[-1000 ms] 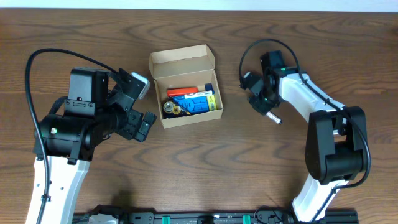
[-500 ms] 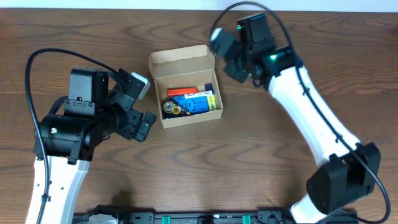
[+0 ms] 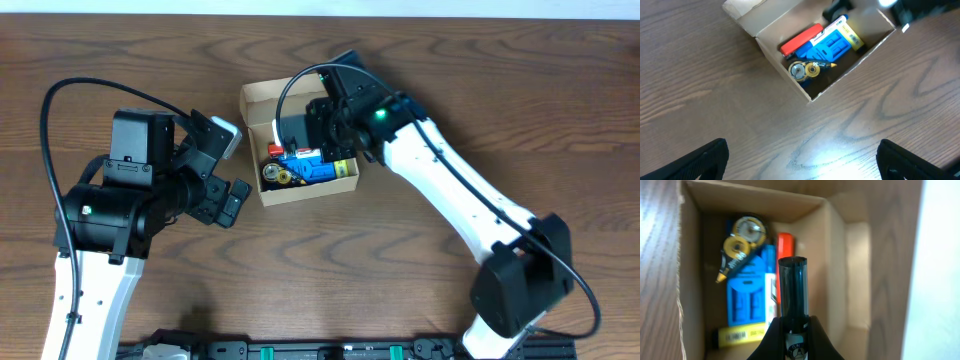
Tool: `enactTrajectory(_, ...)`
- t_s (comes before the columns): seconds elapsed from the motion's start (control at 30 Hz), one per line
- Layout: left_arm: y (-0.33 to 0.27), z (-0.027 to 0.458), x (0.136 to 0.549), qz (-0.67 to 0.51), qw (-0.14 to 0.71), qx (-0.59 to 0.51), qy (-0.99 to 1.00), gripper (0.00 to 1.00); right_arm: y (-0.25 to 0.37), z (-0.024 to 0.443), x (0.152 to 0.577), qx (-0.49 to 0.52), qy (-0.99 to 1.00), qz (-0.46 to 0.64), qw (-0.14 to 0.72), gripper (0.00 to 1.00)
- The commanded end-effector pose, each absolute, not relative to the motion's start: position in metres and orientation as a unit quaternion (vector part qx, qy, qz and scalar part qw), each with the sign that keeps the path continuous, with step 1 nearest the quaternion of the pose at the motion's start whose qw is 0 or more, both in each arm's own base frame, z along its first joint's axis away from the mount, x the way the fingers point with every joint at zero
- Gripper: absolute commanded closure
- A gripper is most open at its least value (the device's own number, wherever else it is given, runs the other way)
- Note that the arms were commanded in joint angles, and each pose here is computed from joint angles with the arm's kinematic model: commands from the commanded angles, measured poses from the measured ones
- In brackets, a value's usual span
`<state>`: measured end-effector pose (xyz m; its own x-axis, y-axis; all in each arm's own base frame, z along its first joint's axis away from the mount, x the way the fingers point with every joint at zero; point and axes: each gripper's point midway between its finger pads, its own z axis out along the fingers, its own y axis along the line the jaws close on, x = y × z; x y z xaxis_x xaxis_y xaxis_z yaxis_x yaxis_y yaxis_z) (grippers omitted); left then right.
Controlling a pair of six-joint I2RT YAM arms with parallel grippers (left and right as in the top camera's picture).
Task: Pack container
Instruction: 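Carry the black marker left and lower it into the box, then release the marker and pull the right gripper back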
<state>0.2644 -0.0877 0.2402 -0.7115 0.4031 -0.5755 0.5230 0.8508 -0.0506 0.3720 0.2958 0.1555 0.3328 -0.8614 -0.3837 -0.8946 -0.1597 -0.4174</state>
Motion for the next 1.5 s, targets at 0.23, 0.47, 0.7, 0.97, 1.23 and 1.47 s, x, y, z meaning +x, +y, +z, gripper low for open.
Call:
enactTrajectory(0.23,-0.089,0.245,0.265,-0.112,0.289,0.249,0.918,0.05,0.328,0.105,0.343,-0.807,0.520,0.104,0.260,0.99)
enactTrajectory(0.47,-0.089,0.245,0.265,-0.112,0.289,0.249,0.918,0.05,0.338,0.086,0.337,-0.814,0.515,0.113,0.244,0.99)
enactTrajectory(0.7,-0.089,0.245,0.265,-0.112,0.289,0.249,0.918,0.05,0.346,0.088,0.347,-0.801,0.525,0.109,0.266,0.87)
enactTrajectory(0.97,-0.089,0.245,0.265,-0.112,0.289,0.249,0.918,0.05,0.347,0.090,0.348,-0.779,0.556,0.117,0.266,0.55)
enactTrajectory(1.23,-0.089,0.245,0.265,-0.112,0.289,0.249,0.918,0.05,0.342,0.146,0.357,-0.714,0.616,0.117,0.310,0.67)
enactTrajectory(1.47,-0.089,0.245,0.265,-0.112,0.289,0.249,0.918,0.05,0.309,0.233,0.350,-0.655,0.649,0.102,0.373,0.98)
